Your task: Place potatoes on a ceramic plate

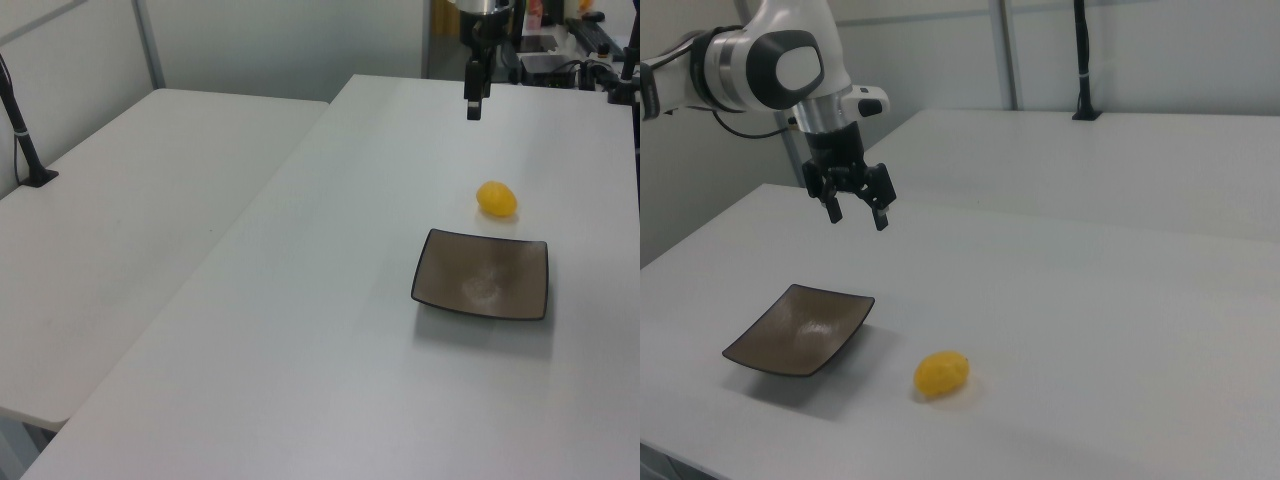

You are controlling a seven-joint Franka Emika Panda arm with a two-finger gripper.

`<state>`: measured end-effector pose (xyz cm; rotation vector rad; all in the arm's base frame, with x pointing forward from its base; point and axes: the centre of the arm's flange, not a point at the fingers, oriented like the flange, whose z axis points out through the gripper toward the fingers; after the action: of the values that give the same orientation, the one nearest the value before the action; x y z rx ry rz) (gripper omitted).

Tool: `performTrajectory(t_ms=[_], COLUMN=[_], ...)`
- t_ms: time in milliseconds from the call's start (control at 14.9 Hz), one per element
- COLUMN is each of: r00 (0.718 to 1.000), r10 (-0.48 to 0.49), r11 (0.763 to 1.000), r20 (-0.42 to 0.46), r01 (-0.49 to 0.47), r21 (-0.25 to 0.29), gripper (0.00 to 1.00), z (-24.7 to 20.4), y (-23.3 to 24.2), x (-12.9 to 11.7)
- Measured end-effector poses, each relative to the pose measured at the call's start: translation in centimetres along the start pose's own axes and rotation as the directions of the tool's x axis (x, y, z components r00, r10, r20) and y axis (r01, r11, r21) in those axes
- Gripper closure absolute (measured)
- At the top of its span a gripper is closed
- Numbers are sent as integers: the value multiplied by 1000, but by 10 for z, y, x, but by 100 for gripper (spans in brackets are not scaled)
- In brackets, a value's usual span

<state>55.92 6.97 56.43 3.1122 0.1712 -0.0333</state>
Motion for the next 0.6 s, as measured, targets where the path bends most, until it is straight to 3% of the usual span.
performTrajectory(t_ms=[603], r00=[999], r10=[20], r11=[1000], r20=[-37], r01=[-20], r21=[1], gripper=[0], z=[-3], y=[10], x=[4])
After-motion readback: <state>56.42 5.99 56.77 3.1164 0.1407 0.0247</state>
